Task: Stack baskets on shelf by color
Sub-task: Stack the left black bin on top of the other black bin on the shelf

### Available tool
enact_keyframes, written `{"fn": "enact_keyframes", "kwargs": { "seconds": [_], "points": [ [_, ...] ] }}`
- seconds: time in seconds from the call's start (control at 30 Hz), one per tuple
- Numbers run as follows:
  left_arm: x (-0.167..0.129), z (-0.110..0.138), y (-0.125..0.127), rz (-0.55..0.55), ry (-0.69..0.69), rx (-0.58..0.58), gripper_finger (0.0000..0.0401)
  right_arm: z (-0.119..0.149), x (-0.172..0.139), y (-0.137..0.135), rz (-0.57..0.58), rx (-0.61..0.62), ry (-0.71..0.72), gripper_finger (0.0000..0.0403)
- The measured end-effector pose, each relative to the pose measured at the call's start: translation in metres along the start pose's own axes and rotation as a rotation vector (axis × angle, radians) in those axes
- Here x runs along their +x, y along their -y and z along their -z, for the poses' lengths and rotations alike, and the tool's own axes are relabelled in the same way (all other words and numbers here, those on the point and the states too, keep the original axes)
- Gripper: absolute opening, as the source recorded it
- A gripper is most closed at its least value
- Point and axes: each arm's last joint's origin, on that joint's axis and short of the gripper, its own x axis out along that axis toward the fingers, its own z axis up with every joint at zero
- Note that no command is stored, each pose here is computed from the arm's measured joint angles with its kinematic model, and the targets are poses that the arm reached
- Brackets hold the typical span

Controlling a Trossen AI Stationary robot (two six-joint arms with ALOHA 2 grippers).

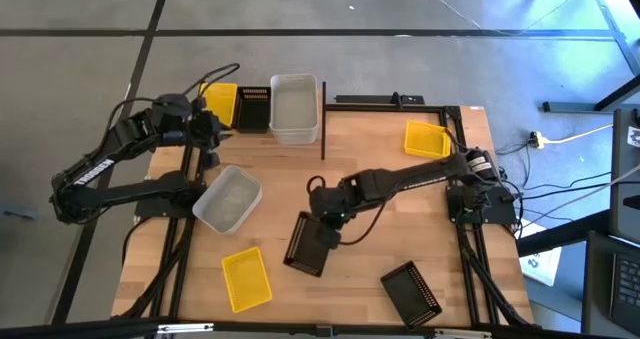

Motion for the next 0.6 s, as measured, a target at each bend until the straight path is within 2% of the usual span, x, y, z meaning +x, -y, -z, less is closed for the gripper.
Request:
{"fn": "enact_keyframes", "kwargs": {
  "seconds": [0.13, 0.27, 0.5, 0.6],
  "points": [
    [0.0, -0.003, -0.001, -0.011, 0.03, 0.03, 0.0066, -0.015, -0.035, -0.006, 0.007, -0.021, 0.07, 0.0001],
    [0.0, -0.007, -0.003, -0.027, 0.068, 0.025, 0.0066, -0.033, -0.069, -0.005, 0.049, -0.041, 0.214, 0.0001],
    [0.0, -0.009, -0.004, -0.055, 0.092, 0.006, 0.0066, -0.059, -0.113, 0.017, 0.306, -0.112, 0.449, 0.0],
    [-0.001, -0.012, -0.006, -0.072, 0.125, -0.04, 0.0066, -0.074, -0.127, 0.029, 0.34, -0.145, 0.536, 0.0]
  ]
}}
